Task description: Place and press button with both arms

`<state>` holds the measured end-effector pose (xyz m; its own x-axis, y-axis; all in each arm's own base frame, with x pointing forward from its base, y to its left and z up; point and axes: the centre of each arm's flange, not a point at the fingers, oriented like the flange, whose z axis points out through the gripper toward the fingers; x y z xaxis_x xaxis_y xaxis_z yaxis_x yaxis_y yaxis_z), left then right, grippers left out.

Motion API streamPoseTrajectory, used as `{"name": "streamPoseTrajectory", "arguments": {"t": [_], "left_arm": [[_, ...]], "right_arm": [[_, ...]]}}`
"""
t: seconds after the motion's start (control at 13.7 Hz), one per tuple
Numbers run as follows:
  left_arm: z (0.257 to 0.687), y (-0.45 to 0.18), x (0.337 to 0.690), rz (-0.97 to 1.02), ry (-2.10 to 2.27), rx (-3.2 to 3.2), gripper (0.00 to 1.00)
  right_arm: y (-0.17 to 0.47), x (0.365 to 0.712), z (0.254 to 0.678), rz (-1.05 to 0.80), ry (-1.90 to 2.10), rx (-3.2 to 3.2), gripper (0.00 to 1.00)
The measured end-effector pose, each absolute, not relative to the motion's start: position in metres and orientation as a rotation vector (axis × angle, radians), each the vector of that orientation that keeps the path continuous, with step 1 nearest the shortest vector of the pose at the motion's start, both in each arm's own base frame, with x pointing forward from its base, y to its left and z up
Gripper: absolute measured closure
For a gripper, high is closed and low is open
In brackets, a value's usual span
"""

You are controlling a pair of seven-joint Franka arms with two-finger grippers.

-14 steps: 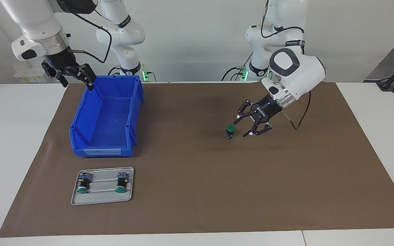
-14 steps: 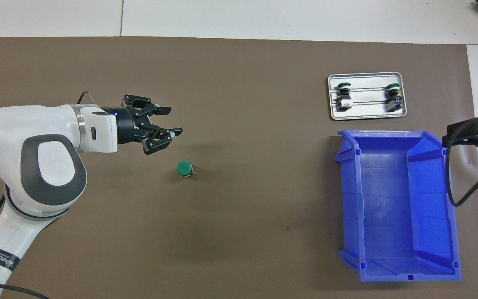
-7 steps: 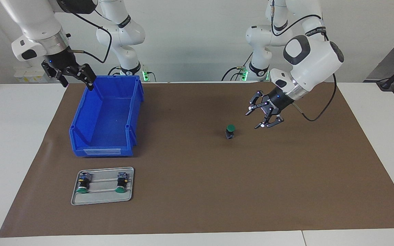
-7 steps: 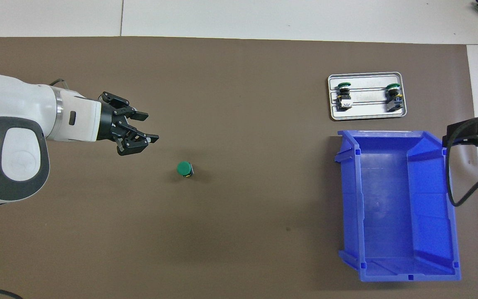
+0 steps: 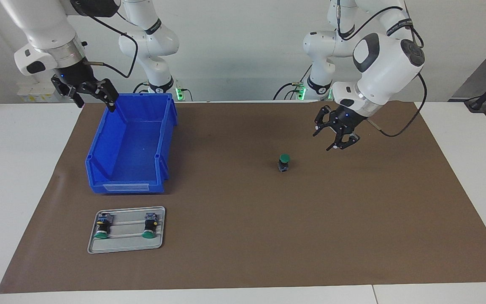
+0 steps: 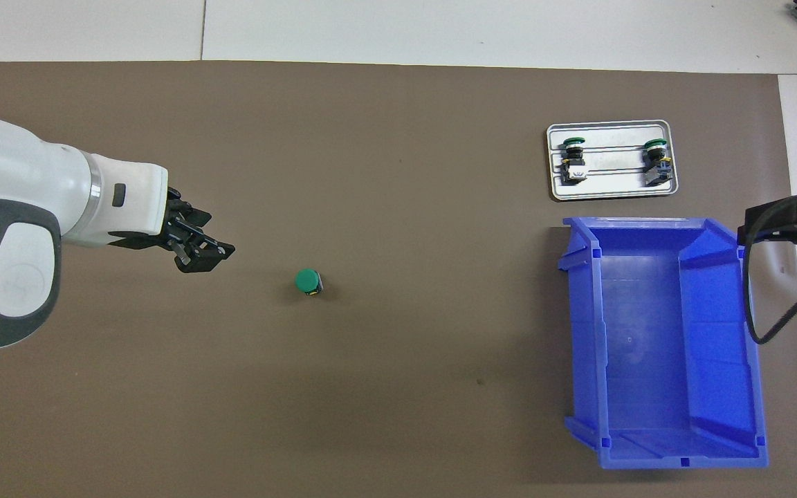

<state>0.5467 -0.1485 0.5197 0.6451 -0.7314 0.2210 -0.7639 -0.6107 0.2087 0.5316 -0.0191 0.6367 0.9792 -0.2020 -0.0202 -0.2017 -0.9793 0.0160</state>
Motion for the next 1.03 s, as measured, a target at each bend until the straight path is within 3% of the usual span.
{"name": "streamPoseTrajectory", "arguments": {"t": [0.29,0.44,0.59,1.03], "left_arm": [[0.536,-0.121,0.536,0.074,-1.034,2.743,0.36],[0.544,-0.102,0.53,0.016,-0.97,2.832,0.31],[0.55,-0.094,0.525,-0.017,-0.871,2.934,0.2],[0.568,-0.079,0.51,-0.06,-0.523,3.045,0.19]], "right_arm": [[-0.019,0.532,0.637,-0.034,-0.317,3.111,0.0],[-0.019,0.532,0.637,-0.034,-0.317,3.111,0.0],[-0.019,0.532,0.637,-0.034,-0.317,3.111,0.0],[-0.019,0.532,0.637,-0.034,-0.317,3.111,0.0]]}}
